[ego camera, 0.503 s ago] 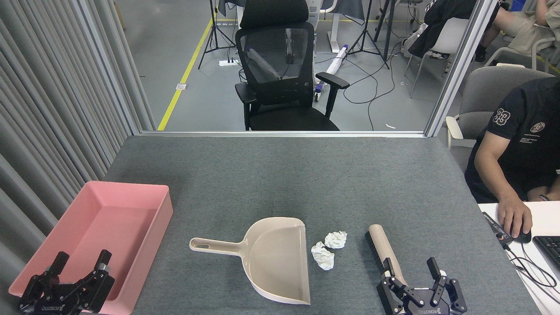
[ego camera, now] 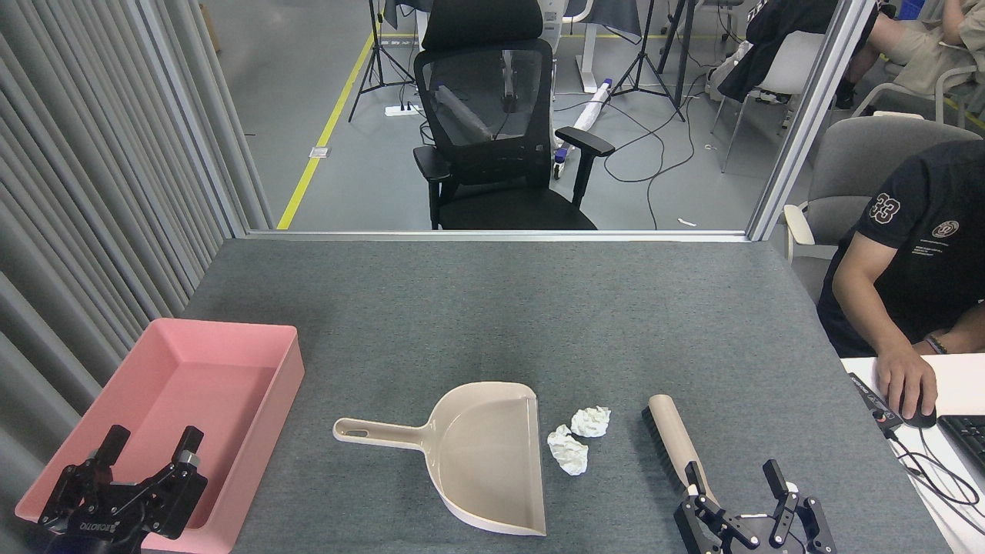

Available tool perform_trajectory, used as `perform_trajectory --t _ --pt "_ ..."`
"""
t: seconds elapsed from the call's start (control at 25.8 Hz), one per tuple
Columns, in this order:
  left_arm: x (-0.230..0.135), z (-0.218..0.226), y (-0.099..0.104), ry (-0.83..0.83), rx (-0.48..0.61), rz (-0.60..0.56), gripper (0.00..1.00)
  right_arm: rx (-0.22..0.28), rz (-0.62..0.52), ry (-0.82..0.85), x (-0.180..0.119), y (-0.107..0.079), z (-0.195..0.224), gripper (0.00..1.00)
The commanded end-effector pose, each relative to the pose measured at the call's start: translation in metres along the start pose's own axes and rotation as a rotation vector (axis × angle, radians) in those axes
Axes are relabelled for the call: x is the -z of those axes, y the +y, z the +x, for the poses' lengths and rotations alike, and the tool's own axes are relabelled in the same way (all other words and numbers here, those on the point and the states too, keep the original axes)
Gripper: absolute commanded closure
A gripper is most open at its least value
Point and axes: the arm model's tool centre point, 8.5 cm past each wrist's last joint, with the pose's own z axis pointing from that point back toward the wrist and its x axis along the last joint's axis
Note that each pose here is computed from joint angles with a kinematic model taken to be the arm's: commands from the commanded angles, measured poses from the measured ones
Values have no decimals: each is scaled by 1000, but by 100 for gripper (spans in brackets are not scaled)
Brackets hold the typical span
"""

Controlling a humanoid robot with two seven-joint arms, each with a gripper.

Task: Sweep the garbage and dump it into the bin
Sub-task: 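Lower the left gripper toward the dustpan handle and the right gripper toward the brush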

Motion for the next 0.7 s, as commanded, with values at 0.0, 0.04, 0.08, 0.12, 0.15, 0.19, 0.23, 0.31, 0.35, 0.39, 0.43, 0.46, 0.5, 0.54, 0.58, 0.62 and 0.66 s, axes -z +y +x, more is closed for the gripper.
perform_trajectory --t 0.0,0.04,0.08,0.12,0.15,0.19,0.23,0.31,0.35,0.39,0.43,0.46,0.5,0.54,0.58,0.62,0.66 --pt "3 3 0 -5 -12 -3 1 -24 10 11 -5 0 -10 2" --pt "3 3 -1 -8 -12 -10 1 -26 20 23 -10 3 -14 2" --pt "4 5 -1 -16 -19 -10 1 -27 25 27 -13 4 -16 2" --pt "4 8 0 -31 -44 5 1 -30 32 26 -17 4 -16 2" --pt "6 13 3 -44 -123 53 1 -33 48 27 -21 7 -18 2" --pt "8 15 7 -45 -231 115 1 -38 67 26 -24 10 -20 2" --pt "9 15 10 -40 -316 142 1 -44 83 25 -26 12 -21 2" --pt "8 14 3 -26 -451 81 1 -48 90 23 -27 14 -23 2" --pt "8 18 -4 -30 -506 23 1 -47 93 26 -27 14 -23 2" --pt "9 24 -9 -46 -547 -13 1 -47 95 25 -28 15 -23 2" --pt "10 30 -12 -64 -593 -25 1 -45 98 26 -28 16 -23 2" --pt "11 37 -14 -71 -659 -2 1 -43 102 25 -29 17 -23 2" --pt "11 42 -17 -67 -723 20 1 -43 108 25 -31 19 -23 2" --pt "11 44 -20 -50 -774 30 1 -42 117 27 -32 21 -24 2" --pt "11 46 -23 -31 -813 30 1 -42 128 30 -33 25 -25 2" --pt "13 48 -25 -19 -835 26 1 -43 138 31 -34 28 -26 2" --pt "15 53 -28 -20 -860 23 1 -45 146 32 -35 31 -27 2"
